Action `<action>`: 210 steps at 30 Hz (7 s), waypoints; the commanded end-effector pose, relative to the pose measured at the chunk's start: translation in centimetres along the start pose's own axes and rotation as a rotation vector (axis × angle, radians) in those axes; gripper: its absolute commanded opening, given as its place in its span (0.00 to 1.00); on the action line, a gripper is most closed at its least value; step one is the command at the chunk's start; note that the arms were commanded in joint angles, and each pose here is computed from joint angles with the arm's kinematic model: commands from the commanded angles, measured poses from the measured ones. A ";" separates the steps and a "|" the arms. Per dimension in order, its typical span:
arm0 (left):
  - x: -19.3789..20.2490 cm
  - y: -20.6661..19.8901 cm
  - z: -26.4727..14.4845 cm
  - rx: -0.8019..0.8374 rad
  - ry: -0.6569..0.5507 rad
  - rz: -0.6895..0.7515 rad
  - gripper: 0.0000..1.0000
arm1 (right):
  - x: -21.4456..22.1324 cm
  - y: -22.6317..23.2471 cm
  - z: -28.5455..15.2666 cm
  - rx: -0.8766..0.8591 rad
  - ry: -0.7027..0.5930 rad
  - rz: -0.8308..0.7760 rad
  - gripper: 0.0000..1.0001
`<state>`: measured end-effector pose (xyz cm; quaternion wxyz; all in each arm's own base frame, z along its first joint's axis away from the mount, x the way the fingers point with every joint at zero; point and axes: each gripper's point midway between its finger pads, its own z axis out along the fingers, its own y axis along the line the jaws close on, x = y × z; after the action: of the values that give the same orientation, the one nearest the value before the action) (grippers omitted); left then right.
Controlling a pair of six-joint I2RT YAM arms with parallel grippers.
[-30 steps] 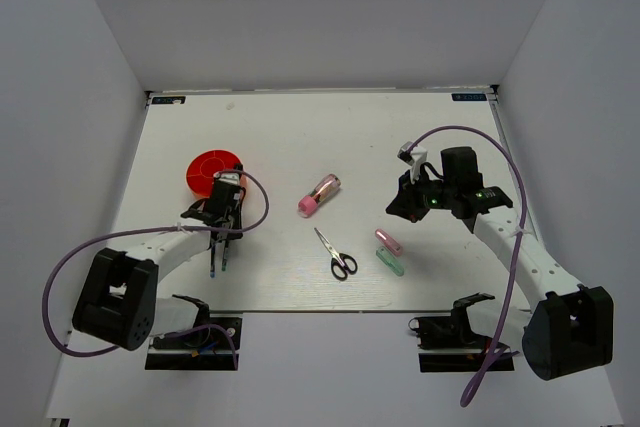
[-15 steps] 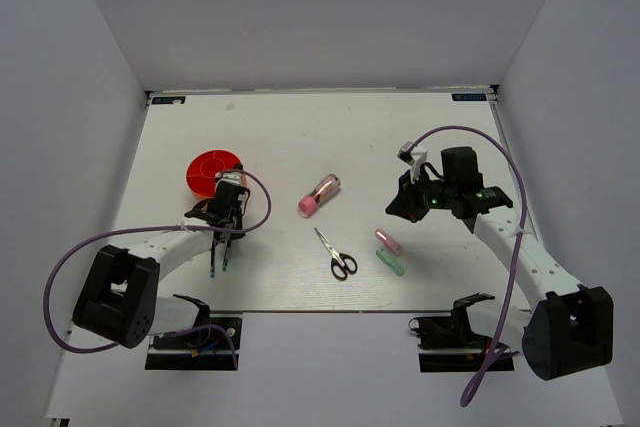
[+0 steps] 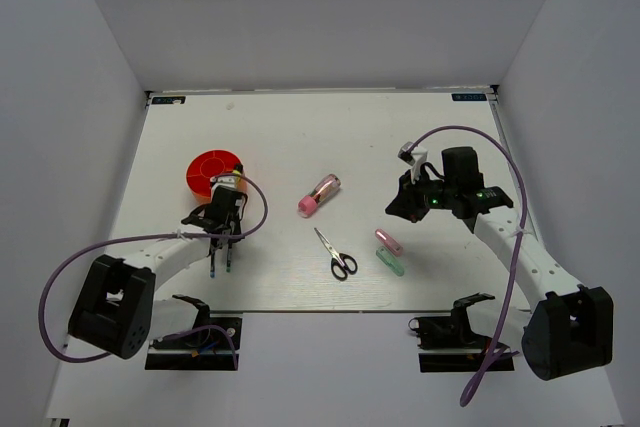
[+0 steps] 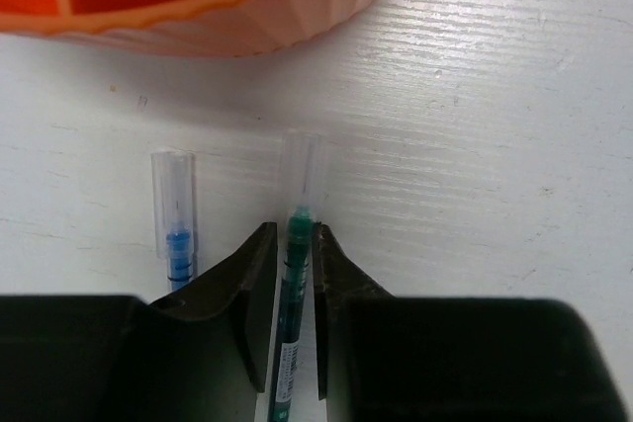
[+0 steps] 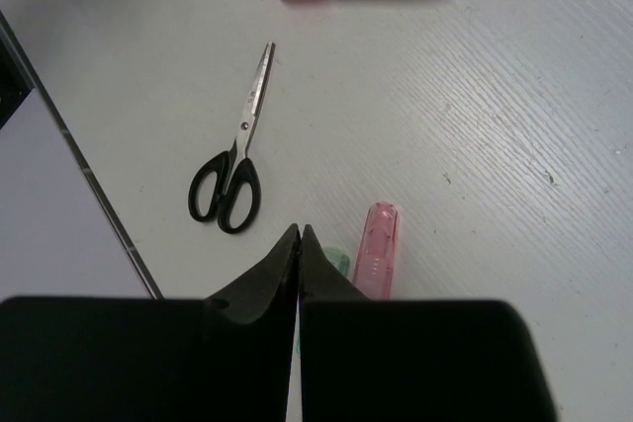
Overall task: Sort the stationery into containers
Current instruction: Pick up the pen from the center of the board, then place the pen in the storage box, then pick up the pen from the center of the board.
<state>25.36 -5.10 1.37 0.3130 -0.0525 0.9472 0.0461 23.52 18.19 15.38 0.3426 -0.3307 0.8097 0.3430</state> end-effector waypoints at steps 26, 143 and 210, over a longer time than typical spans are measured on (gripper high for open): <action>-0.4 -1.8 -4.5 0.134 0.000 -0.065 0.00 | -0.9 0.6 -0.4 -0.027 -0.047 -0.014 0.01; -16.9 5.8 -13.0 0.135 -0.509 -0.345 0.23 | 1.0 -0.7 1.2 -0.046 0.042 0.033 0.82; -2.1 5.1 -0.9 0.028 -0.060 0.027 0.43 | 0.5 -1.7 0.4 -0.009 0.003 0.100 0.15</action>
<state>24.99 0.12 3.07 0.3210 -0.0316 0.9457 0.0408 24.50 17.09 13.60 0.3126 -0.2889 0.8336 0.3519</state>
